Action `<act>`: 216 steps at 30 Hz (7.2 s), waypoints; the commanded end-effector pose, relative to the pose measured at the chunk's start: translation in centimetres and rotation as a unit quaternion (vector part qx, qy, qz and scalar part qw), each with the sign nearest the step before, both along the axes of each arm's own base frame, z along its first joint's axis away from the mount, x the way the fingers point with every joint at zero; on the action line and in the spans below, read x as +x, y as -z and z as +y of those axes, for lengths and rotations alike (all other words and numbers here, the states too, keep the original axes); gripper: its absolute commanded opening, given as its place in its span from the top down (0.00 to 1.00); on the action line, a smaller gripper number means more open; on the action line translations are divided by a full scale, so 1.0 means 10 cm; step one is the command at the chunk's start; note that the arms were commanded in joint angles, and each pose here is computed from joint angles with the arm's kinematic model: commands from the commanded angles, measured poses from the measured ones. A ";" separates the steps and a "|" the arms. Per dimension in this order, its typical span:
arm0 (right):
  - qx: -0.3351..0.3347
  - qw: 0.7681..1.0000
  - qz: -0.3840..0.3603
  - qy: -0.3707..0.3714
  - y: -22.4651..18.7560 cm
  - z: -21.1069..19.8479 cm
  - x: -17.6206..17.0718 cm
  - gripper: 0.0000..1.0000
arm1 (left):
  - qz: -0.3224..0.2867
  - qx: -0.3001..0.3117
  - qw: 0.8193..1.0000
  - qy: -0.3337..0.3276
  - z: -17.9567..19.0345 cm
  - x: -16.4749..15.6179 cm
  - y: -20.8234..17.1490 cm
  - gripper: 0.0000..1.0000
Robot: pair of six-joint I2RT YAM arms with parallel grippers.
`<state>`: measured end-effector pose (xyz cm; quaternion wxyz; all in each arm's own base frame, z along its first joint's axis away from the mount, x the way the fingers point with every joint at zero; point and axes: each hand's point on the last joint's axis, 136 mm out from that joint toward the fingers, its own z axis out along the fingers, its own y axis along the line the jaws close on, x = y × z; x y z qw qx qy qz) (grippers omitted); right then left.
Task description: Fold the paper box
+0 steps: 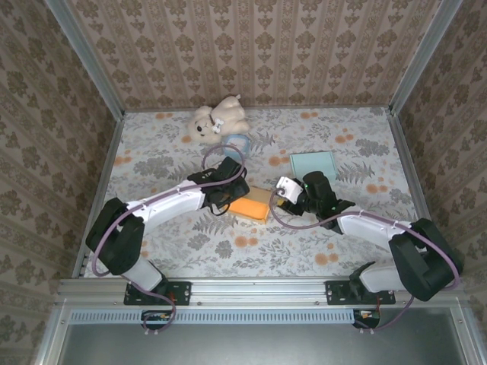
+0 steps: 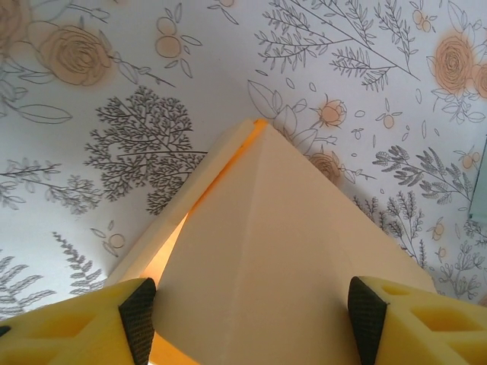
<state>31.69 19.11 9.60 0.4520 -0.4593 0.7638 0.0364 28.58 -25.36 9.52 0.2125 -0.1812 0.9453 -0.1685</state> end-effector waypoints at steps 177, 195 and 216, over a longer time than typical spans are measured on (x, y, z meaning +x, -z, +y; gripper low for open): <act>0.237 0.882 0.236 0.330 0.72 0.35 -0.32 0.33 | 0.200 0.021 0.978 -0.052 0.09 -0.80 0.68 0.18; 0.236 0.897 0.207 0.310 0.34 0.30 -0.53 0.33 | 0.201 0.035 0.977 -0.063 0.21 -0.80 0.74 0.20; 0.275 0.885 0.274 0.255 0.51 0.54 -0.96 0.38 | 0.197 0.037 0.978 -0.064 0.22 -0.79 0.72 0.21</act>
